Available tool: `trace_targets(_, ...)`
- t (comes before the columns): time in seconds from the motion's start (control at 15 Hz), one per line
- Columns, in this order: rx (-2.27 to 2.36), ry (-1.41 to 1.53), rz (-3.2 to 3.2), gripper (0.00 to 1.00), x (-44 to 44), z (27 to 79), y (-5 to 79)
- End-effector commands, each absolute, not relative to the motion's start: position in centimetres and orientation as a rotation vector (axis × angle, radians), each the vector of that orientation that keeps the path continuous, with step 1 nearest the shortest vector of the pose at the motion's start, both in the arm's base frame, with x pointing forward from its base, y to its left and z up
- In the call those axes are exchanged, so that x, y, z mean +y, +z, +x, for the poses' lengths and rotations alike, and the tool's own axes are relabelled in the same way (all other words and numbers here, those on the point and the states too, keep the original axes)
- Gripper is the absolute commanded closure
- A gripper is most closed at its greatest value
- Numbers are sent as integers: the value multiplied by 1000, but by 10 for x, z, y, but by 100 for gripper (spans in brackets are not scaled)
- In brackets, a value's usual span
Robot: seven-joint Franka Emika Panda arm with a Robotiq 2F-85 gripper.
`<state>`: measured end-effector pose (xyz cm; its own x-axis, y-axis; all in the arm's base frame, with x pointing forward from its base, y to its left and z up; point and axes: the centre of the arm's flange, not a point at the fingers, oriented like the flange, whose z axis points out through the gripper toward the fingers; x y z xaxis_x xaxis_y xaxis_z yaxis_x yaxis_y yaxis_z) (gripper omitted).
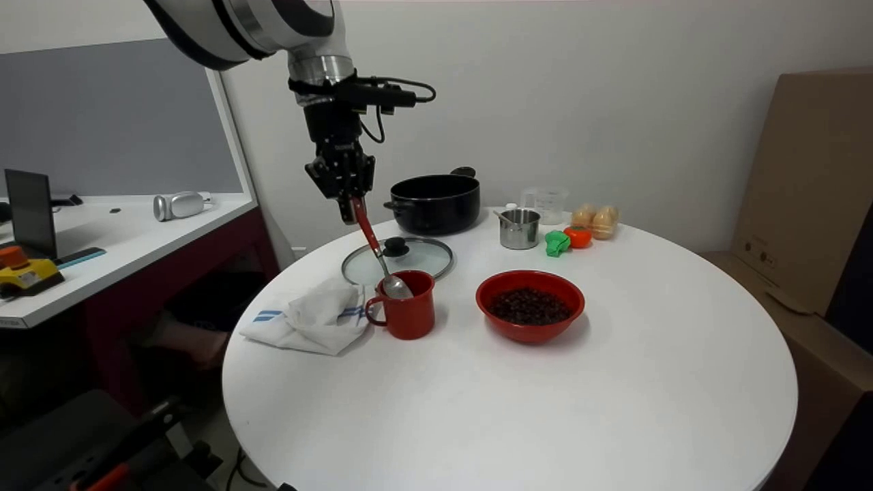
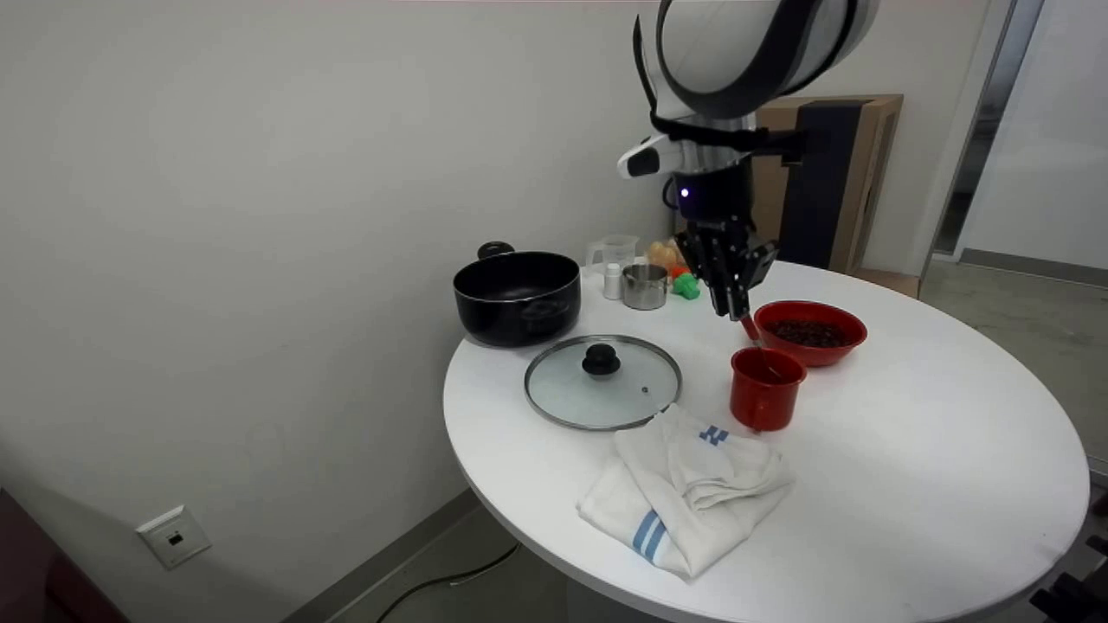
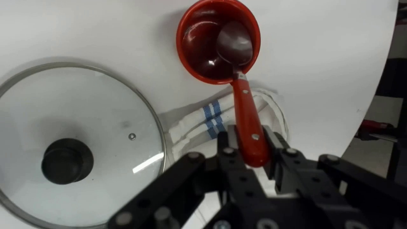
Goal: Use the spoon to scoop some beans from the bowl into the cup
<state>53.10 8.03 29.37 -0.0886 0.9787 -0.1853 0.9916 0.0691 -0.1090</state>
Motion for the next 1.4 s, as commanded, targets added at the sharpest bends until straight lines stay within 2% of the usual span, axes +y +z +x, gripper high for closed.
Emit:
trace_targets(0.0,2204,-212,2156,95,61,535,340)
trace_targets(0.6,1876,-70,2349,95,-32,627,393)
trace_targets(1.33,1890,-262,2456,95,-70,672,299)
